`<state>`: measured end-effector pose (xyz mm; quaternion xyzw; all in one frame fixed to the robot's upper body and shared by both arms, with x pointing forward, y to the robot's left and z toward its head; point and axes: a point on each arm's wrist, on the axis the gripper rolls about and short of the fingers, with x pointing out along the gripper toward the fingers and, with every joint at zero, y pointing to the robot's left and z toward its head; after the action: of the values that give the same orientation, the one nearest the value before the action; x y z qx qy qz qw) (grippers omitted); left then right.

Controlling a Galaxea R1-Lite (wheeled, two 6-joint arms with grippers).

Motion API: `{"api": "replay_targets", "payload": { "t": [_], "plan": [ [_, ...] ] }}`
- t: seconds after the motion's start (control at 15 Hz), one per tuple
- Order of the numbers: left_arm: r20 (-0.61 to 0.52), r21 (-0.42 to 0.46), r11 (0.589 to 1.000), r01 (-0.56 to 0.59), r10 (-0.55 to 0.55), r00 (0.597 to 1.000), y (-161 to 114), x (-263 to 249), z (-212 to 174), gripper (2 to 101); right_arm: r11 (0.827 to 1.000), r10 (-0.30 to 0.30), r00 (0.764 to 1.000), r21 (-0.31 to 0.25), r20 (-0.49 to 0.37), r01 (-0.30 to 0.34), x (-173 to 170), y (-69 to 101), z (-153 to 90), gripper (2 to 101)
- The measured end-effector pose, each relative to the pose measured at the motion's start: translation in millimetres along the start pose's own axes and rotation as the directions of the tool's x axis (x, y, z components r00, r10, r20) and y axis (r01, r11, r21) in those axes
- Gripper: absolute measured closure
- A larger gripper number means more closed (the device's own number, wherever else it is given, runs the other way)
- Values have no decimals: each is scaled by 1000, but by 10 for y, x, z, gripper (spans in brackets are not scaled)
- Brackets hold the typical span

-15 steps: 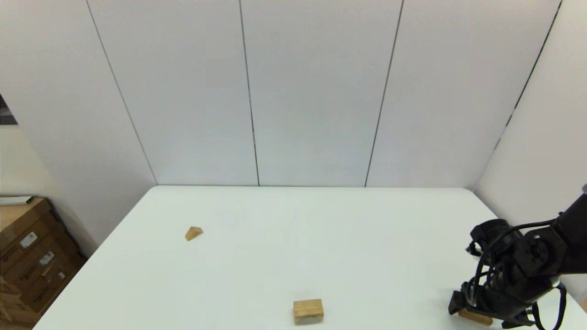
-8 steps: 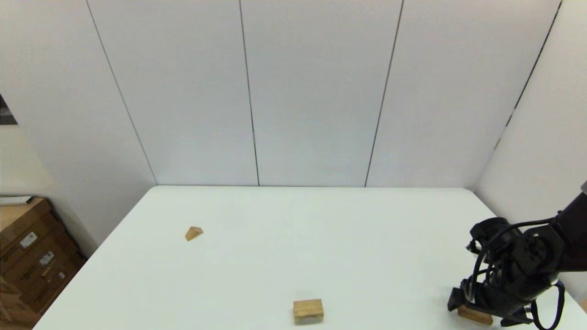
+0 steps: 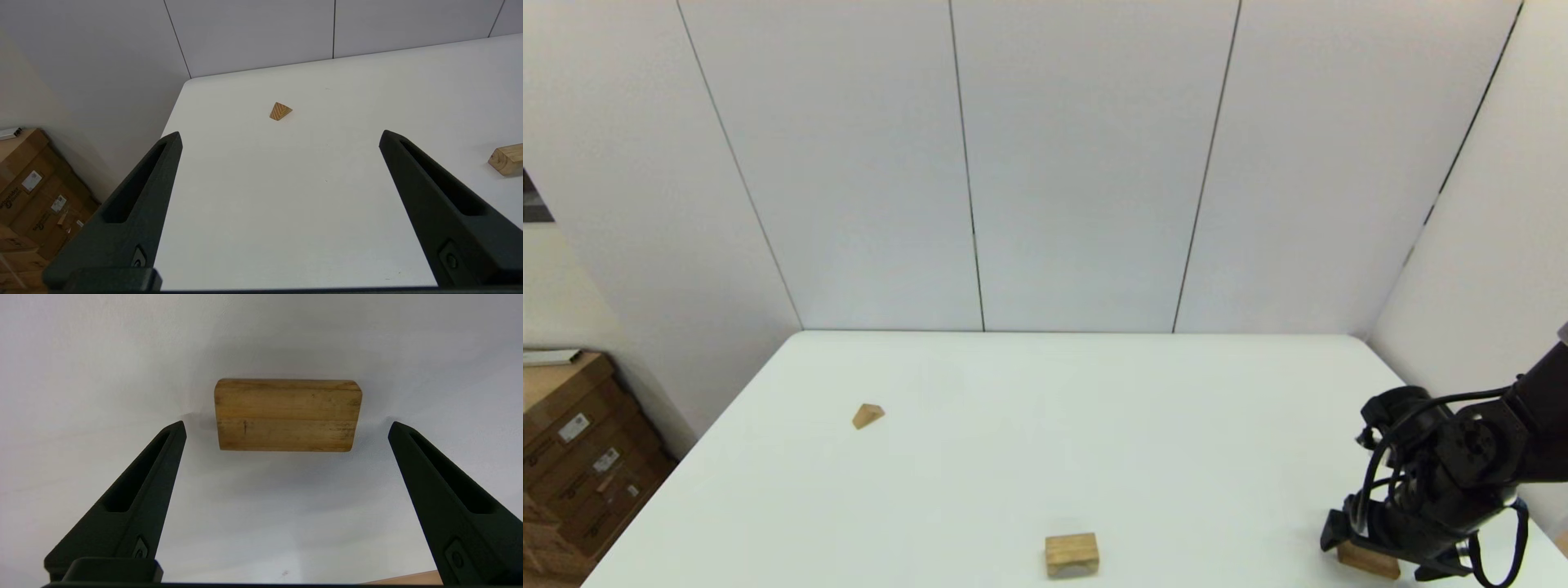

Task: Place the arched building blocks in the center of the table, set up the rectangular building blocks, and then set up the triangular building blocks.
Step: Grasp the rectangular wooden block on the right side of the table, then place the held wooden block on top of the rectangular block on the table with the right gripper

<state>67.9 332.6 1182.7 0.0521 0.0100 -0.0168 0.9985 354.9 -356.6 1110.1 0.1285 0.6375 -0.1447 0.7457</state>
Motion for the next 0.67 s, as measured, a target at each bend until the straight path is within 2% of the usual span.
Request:
{"api": "replay_targets", "payload": {
  "t": [0.13, 0.4, 0.47, 0.67],
  "plan": [
    [0, 3, 1000, 0, 0, 1000, 0, 0, 0, 54, 1000, 0, 1000, 4, 0, 0, -1, -1, 2, 43],
    [-2, 1, 1000, -2, 2, 1000, 0, 1, -3, 54, 1000, -1, 1000, 5, -3, 1, 9, -4, 1, 389],
    [-2, 1, 1000, -2, 2, 1000, 0, 1, -3, 54, 1000, -2, 1000, 5, -3, 2, 10, -5, 0, 440],
    [-2, 1, 1000, -2, 2, 1000, 0, 1, -3, 54, 1000, -3, 1000, 5, -4, 3, 12, -5, 0, 466]
  ]
}}
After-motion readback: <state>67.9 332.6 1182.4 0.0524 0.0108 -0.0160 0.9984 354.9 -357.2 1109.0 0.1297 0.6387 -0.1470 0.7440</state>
